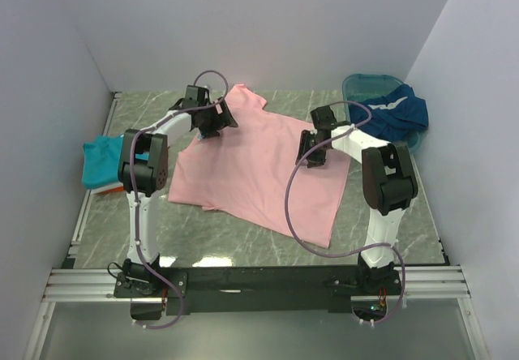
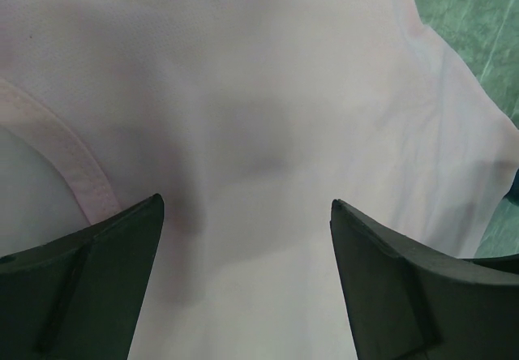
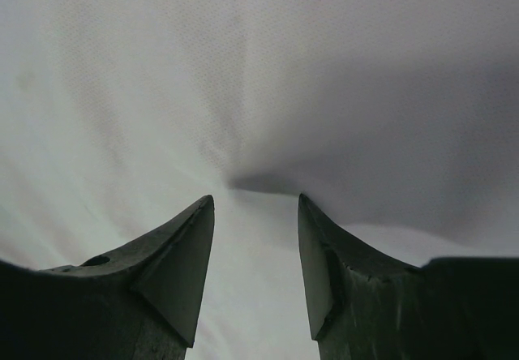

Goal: Fold and stack the t-shirts
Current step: Flatten the tshirt out

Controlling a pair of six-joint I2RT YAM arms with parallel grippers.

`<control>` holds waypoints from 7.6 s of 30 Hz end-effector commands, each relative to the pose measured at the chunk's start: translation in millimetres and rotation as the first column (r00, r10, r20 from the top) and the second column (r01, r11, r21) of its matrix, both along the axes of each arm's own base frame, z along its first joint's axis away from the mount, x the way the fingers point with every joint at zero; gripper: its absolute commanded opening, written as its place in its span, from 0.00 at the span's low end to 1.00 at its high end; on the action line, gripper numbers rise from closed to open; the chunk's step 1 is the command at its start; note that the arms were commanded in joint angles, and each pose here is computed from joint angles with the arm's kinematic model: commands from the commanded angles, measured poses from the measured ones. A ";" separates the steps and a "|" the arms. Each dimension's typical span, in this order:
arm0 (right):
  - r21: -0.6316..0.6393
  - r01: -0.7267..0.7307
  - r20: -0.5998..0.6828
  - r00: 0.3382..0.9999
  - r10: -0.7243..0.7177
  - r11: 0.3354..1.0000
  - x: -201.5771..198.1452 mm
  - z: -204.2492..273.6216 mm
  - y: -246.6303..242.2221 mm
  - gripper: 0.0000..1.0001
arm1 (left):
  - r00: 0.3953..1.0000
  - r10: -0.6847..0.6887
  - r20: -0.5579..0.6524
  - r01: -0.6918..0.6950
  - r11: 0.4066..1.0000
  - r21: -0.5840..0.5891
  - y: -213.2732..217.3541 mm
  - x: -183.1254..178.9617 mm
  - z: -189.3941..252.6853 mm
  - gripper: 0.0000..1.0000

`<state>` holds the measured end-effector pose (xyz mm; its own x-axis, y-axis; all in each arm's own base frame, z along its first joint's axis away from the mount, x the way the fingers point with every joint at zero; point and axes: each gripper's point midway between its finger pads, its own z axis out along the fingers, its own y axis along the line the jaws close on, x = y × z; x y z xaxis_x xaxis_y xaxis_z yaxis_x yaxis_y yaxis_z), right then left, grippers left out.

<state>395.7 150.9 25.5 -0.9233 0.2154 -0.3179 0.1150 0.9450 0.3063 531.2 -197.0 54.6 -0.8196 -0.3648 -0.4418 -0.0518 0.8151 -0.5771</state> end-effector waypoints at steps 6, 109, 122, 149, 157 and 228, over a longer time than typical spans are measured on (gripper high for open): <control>0.012 -0.026 0.075 0.997 0.025 1.000 25.1 40.9 4.9 0.53 | 0.921 0.063 0.385 -0.057 0.998 -0.027 16.5 -9.6 199.9 0.91; -0.049 -0.106 -0.105 0.989 0.100 0.993 -30.9 -14.5 41.8 0.52 | 0.962 0.265 -0.064 -0.229 0.914 0.335 119.8 -235.9 50.0 0.62; -0.051 -0.051 -0.108 0.993 0.045 0.997 -28.5 -16.1 19.2 0.52 | 0.934 0.298 -0.195 -0.224 0.917 0.331 120.2 -275.3 -0.3 0.74; -0.045 -0.052 -0.090 0.995 0.048 0.998 -28.6 -8.2 19.3 0.52 | 0.960 0.242 -0.141 -0.161 0.890 0.427 121.6 -209.1 -0.9 0.00; -0.054 -0.048 -0.102 0.994 0.042 0.997 -30.5 -11.6 15.8 0.52 | 0.973 0.160 -0.166 -0.090 0.926 0.366 93.5 -157.5 32.0 0.01; -0.061 -0.049 -0.124 0.991 0.041 0.997 -36.7 -13.6 10.5 0.52 | 0.979 0.189 -0.080 -0.182 0.980 0.083 93.4 -78.4 11.5 0.31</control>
